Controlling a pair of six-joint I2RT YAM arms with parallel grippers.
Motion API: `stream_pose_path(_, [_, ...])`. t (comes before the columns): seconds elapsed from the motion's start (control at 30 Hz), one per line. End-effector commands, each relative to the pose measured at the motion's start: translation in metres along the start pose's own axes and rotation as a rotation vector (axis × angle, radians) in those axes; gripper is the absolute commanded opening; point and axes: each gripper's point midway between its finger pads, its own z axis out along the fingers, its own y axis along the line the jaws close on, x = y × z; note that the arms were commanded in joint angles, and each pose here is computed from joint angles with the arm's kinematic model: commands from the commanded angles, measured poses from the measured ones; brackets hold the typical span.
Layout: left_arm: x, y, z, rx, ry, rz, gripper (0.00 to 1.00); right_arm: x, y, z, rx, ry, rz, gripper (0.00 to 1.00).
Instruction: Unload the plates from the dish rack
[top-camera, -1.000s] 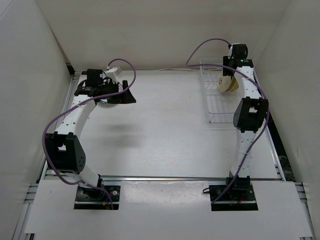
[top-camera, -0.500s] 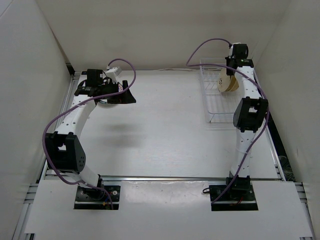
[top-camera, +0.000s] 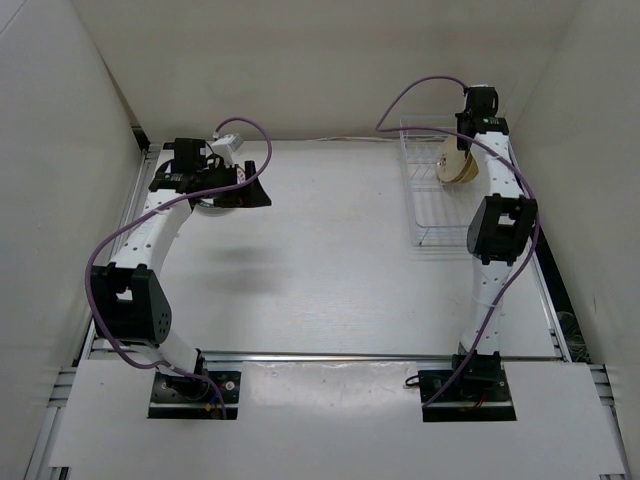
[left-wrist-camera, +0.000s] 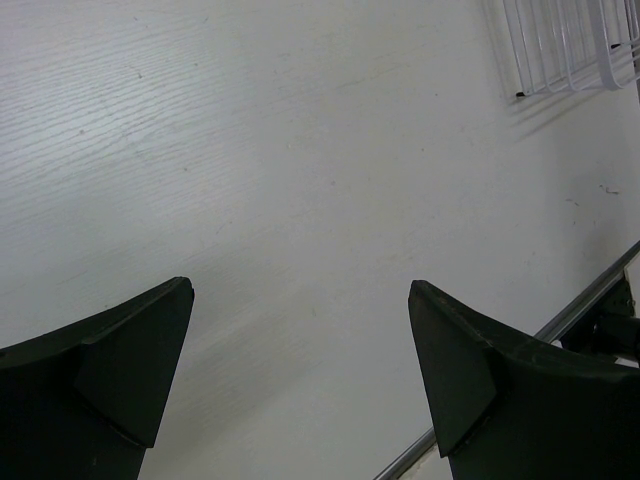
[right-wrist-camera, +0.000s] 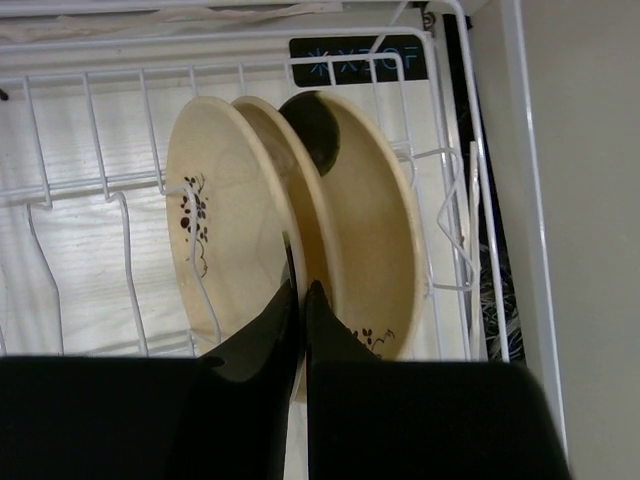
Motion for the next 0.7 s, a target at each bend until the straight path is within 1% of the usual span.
stream_pose_path(0.0, [-0.009,-0.01,-0.015,0.003,-0.043,0.043,1.0,-0.083,-0.031,-0.073,0.102,-0.231,0.101,0.0])
stream_pose_path(0.13, [-0.012,-0.014,-0.02,0.004,-0.058,0.053,1.0,-0.104,-0.049,-0.109,0.21,-0.295,0.141,0.0])
stream_pose_path(0.2, [-0.018,-0.014,-0.024,-0.009,-0.076,0.084,1.0,-0.106,-0.045,-0.118,0.224,-0.303,0.116,0.0])
stream_pose_path(0.23, [-0.019,-0.015,-0.026,-0.01,-0.075,0.083,1.0,-0.113,-0.049,-0.129,0.228,-0.326,0.113,0.0])
stream_pose_path(0.3, [-0.026,-0.017,-0.032,-0.023,-0.092,0.108,1.0,-0.108,-0.047,-0.134,0.235,-0.314,0.098,0.0])
stream_pose_path(0.33, [-0.029,-0.018,-0.035,-0.023,-0.095,0.121,1.0,-0.112,-0.046,-0.147,0.229,-0.33,0.099,0.0])
stream_pose_path(0.37, [-0.032,-0.019,-0.036,-0.023,-0.103,0.126,1.0,-0.111,-0.047,-0.151,0.229,-0.33,0.099,0.0])
stream_pose_path(0.43, [-0.029,-0.025,-0.036,0.01,-0.092,0.123,1.0,-0.108,-0.038,-0.163,0.178,-0.327,0.082,0.0])
stream_pose_path(0.5, [-0.031,-0.034,-0.038,0.053,-0.096,0.102,1.0,-0.105,-0.021,-0.171,0.069,-0.322,0.098,0.0])
stream_pose_path(0.53, [-0.028,-0.041,-0.034,0.107,-0.079,0.097,1.0,-0.104,-0.011,-0.183,-0.008,-0.32,0.099,0.0])
stream_pose_path(0.57, [-0.025,-0.046,-0.033,0.141,-0.067,0.077,1.0,-0.1,0.008,-0.186,-0.111,-0.305,0.107,0.0])
stream_pose_path(0.6, [-0.026,-0.05,-0.031,0.175,-0.06,0.063,1.0,-0.093,0.053,-0.196,-0.371,-0.292,0.065,0.0])
stream_pose_path(0.67, [-0.022,-0.063,-0.026,0.28,-0.027,0.036,1.0,-0.07,0.1,-0.217,-0.665,-0.217,0.057,0.0])
